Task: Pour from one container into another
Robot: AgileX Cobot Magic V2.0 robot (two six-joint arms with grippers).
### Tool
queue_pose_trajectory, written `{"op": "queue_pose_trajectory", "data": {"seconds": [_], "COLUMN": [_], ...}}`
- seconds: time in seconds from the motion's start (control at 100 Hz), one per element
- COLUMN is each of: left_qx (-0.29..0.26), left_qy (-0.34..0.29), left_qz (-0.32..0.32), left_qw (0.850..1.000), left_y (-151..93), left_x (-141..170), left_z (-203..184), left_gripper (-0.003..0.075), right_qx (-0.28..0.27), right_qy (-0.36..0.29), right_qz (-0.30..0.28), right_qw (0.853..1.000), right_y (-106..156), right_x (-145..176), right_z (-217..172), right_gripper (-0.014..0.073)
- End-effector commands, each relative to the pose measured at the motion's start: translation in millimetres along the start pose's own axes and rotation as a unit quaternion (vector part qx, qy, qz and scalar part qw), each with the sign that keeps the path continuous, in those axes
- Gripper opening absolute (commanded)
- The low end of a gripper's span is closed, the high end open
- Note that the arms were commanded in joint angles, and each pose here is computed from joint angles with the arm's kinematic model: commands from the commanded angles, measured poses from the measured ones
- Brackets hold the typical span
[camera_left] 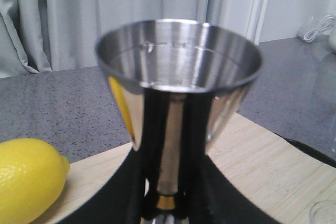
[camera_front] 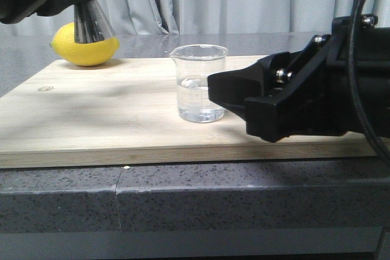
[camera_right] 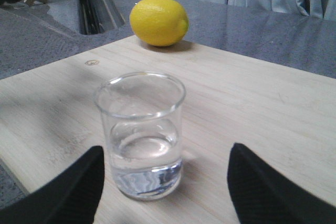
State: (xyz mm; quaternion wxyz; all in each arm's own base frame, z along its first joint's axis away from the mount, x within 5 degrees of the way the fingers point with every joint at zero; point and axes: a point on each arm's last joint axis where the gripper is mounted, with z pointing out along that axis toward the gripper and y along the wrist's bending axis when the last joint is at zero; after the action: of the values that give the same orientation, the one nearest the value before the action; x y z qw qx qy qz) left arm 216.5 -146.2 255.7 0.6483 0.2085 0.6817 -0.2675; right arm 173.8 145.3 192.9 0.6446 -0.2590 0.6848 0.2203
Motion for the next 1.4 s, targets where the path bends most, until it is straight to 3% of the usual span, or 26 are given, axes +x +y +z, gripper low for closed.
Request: {"op": "queue_pose_trajectory", "data": {"seconds": [0.0, 0.22, 1.39], "left_qx": [0.014, 0.014, 0.014], "left_qy": [-0.065, -0.065, -0.065], "left_qz": [-0.005, -0.005, -0.005], "left_qw": [0.998, 0.998, 0.998], "left_y": [-5, -5, -5], "left_x": [-22, -22, -22], "left_z": [-1, -1, -1], "left_gripper": [-0.0019, -0.0019, -0.0019], "right_qx": [-0.010, -0.016, -0.037], "right_qy": [-0.066, -0.058, -0.090], "right_qz": [-0.003, 0.010, 0.008], "right_qw": [0.998, 0.998, 0.995], "right_y": [2, 4, 8], "right_x": [-17, -11, -9], "right_z": [2, 6, 52], "right_gripper": [0.0453, 0.0498, 0.0496]}}
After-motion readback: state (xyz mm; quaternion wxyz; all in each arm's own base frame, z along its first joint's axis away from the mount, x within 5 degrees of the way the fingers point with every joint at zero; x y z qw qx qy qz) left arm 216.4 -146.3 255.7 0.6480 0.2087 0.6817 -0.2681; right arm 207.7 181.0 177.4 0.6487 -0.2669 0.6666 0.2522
